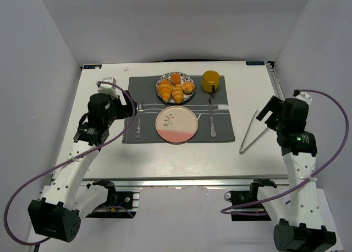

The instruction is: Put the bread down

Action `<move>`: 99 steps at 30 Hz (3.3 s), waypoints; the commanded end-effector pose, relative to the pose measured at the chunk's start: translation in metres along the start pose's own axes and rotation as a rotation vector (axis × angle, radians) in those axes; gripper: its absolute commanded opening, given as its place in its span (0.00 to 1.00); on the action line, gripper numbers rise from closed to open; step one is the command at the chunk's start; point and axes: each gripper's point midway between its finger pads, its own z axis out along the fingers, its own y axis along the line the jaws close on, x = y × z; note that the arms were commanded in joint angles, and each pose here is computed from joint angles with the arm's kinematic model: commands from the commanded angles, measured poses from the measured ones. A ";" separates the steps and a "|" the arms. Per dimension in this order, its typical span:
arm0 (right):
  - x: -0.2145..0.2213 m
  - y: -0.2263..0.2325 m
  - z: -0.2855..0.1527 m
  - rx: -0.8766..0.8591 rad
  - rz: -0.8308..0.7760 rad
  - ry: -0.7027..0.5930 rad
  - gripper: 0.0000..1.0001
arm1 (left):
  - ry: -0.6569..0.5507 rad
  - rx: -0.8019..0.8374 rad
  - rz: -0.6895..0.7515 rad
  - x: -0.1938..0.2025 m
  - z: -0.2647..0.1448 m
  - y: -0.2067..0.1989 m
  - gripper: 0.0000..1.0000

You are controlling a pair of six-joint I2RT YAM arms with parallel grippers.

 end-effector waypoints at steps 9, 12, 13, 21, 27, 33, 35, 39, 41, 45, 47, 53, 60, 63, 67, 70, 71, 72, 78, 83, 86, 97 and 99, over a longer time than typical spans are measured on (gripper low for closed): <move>0.071 -0.033 0.001 0.109 0.121 0.102 0.89 | 0.013 0.010 0.031 0.002 -0.005 0.000 0.98; 0.094 -0.039 0.016 0.169 0.132 0.206 0.89 | -0.001 0.017 0.024 0.001 -0.007 -0.001 0.98; 0.101 -0.044 0.024 0.216 0.160 0.232 0.89 | -0.009 0.019 0.022 0.000 -0.009 -0.001 0.98; 0.132 -0.044 0.064 0.207 0.175 0.267 0.89 | 0.003 0.010 0.007 0.012 -0.009 0.003 0.98; 0.139 -0.037 0.096 0.166 0.108 0.298 0.89 | 0.026 0.001 0.002 0.024 -0.006 0.006 0.98; 0.139 -0.035 0.118 0.169 0.074 0.315 0.89 | 0.037 -0.006 -0.003 0.029 -0.004 0.008 0.98; 0.147 -0.039 0.128 0.197 0.054 0.346 0.89 | 0.039 -0.009 -0.002 0.030 -0.004 0.009 0.98; 0.151 -0.041 0.140 0.212 0.036 0.370 0.89 | 0.047 -0.020 -0.003 0.033 -0.003 0.011 0.98; 0.151 -0.040 0.146 0.212 0.036 0.366 0.88 | 0.049 -0.022 -0.003 0.035 -0.003 0.012 0.98; 0.153 -0.038 0.157 0.211 0.039 0.370 0.83 | 0.053 -0.025 -0.006 0.037 -0.002 0.013 0.98; 0.154 -0.039 0.161 0.215 0.032 0.373 0.82 | 0.056 -0.026 -0.006 0.039 -0.002 0.013 0.98; 0.161 -0.042 0.173 0.221 -0.023 0.414 0.81 | 0.053 -0.031 -0.006 0.038 -0.002 0.014 0.98; 0.168 -0.041 0.178 0.202 -0.048 0.437 0.81 | 0.055 -0.035 -0.007 0.039 -0.002 0.015 0.98; 0.173 -0.042 0.177 0.204 -0.039 0.450 0.80 | 0.059 -0.037 -0.007 0.040 -0.002 0.015 0.98; 0.180 -0.042 0.171 0.218 0.007 0.461 0.79 | 0.057 -0.041 -0.004 0.038 -0.003 0.016 0.98; 0.183 -0.043 0.168 0.231 0.020 0.467 0.79 | 0.057 -0.044 -0.001 0.038 -0.003 0.017 0.98; 0.184 -0.043 0.168 0.233 0.021 0.469 0.79 | 0.060 -0.045 0.001 0.039 -0.002 0.017 0.98; 0.186 -0.044 0.167 0.245 0.020 0.474 0.79 | 0.061 -0.043 0.002 0.038 -0.003 0.017 0.98; 0.188 -0.040 0.161 0.255 0.053 0.481 0.80 | 0.058 -0.046 0.006 0.038 -0.003 0.017 0.98; 0.189 -0.039 0.157 0.269 0.043 0.495 0.82 | 0.058 -0.041 0.004 0.037 -0.004 0.016 0.98; 0.189 -0.038 0.153 0.281 0.037 0.504 0.82 | 0.054 -0.039 0.004 0.036 -0.004 0.016 0.98; 0.199 -0.034 0.142 0.292 0.020 0.531 0.83 | 0.054 -0.038 0.004 0.039 -0.006 0.016 0.98; 0.201 -0.034 0.140 0.294 0.021 0.536 0.83 | 0.056 -0.037 0.002 0.040 -0.006 0.016 0.98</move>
